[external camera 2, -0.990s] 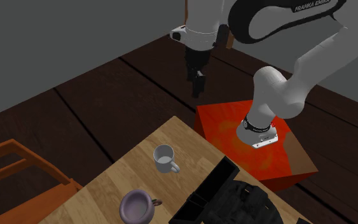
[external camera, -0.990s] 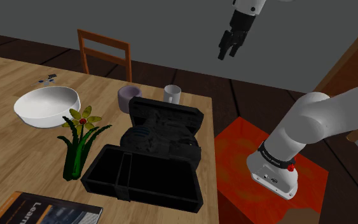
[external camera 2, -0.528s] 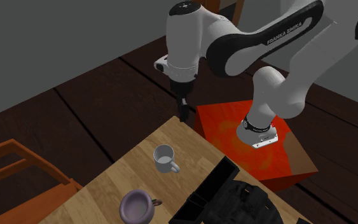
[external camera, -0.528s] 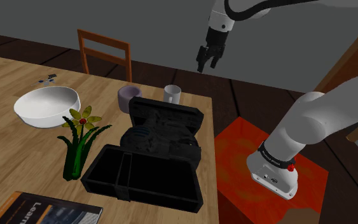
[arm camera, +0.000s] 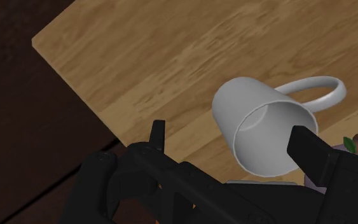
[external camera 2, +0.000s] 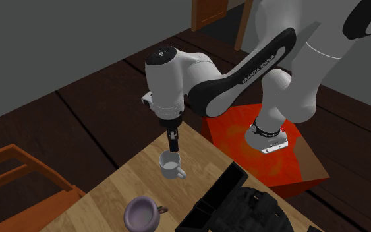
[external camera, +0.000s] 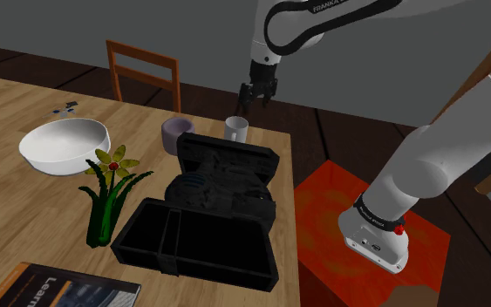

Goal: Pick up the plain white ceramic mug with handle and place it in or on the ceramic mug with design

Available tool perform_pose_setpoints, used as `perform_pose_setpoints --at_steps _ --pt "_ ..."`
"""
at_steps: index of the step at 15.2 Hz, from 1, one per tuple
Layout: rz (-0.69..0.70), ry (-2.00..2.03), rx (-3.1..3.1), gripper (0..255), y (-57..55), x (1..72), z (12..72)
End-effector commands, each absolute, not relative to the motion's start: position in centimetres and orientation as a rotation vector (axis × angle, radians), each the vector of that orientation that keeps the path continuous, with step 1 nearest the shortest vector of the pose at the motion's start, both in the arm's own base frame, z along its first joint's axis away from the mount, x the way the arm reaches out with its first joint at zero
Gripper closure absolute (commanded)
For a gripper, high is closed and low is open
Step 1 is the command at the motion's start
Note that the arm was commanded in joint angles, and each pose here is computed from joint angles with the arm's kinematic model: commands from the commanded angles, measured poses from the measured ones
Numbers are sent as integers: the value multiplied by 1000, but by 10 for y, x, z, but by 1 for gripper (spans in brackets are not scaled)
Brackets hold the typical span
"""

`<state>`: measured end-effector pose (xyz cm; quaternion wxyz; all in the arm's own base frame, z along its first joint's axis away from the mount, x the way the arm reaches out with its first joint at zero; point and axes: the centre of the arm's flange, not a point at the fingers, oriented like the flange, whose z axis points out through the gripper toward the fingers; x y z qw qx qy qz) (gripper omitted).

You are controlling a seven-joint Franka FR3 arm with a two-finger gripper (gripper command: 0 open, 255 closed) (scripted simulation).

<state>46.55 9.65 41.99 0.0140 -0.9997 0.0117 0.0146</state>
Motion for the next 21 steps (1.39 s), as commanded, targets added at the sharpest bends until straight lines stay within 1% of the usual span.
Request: perform_pose_setpoints --at_steps 1,10,18,19,21 --pt "66 44 -3114 0 110 482 398" --pt "76 47 -3115 0 117 488 349" --pt "76 47 -3115 0 117 488 349" --pt "76 47 -3115 255 117 488 349" --pt "76 47 -3115 255 117 488 349"
